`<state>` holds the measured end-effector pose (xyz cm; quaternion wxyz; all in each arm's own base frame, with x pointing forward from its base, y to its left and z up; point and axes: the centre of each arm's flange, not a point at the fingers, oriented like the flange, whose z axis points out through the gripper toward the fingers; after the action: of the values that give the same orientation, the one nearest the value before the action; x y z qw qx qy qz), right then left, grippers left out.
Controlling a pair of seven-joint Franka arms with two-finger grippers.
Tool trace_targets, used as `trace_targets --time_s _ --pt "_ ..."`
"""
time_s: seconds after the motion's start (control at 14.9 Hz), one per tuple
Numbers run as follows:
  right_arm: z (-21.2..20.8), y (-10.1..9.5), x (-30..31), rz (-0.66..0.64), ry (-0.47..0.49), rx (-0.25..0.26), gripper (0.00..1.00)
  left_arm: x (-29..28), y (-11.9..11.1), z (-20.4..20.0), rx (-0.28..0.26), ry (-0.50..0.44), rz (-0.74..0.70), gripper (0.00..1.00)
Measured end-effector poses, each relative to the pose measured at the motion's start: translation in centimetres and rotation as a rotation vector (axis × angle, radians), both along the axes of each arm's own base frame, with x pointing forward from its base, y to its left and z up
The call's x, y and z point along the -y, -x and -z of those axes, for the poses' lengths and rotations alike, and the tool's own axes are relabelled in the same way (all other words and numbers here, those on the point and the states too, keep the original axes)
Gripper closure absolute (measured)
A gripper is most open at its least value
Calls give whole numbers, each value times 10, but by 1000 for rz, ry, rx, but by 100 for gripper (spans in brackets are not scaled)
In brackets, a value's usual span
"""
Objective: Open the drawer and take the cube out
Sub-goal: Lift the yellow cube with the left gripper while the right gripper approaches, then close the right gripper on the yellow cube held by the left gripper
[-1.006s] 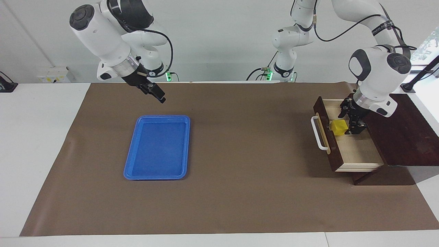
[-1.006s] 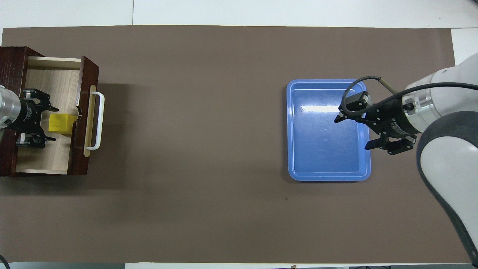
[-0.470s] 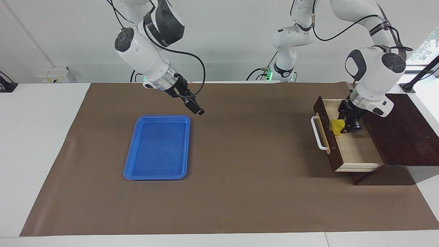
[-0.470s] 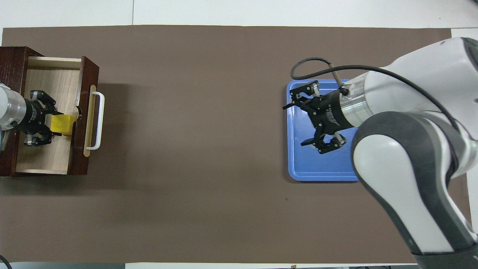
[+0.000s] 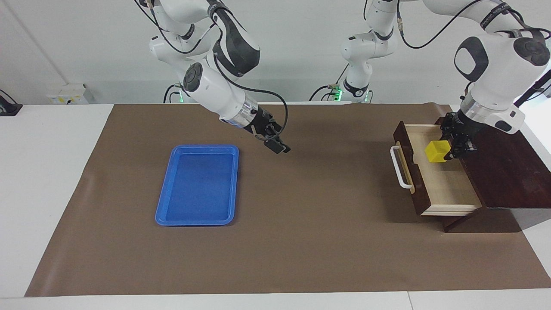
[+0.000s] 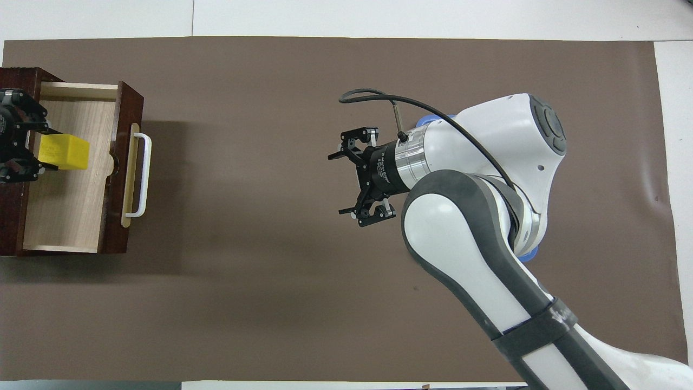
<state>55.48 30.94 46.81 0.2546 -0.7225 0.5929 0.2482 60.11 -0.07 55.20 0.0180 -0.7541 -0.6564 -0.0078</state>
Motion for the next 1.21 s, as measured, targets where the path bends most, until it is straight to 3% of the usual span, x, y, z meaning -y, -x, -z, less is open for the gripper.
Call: trace_targets --time_s 0.34,0.81,1.21 --pt "25 -2 -31 89 -46 -65 0 103 -2 3 -4 -1 -47 45" --pt "54 -19 -107 144 -70 -57 0 201 12 24 -1 -3 -168 45" --pt "53 -35 -140 167 -35 -47 0 230 17 41 4 -1 -196 45"
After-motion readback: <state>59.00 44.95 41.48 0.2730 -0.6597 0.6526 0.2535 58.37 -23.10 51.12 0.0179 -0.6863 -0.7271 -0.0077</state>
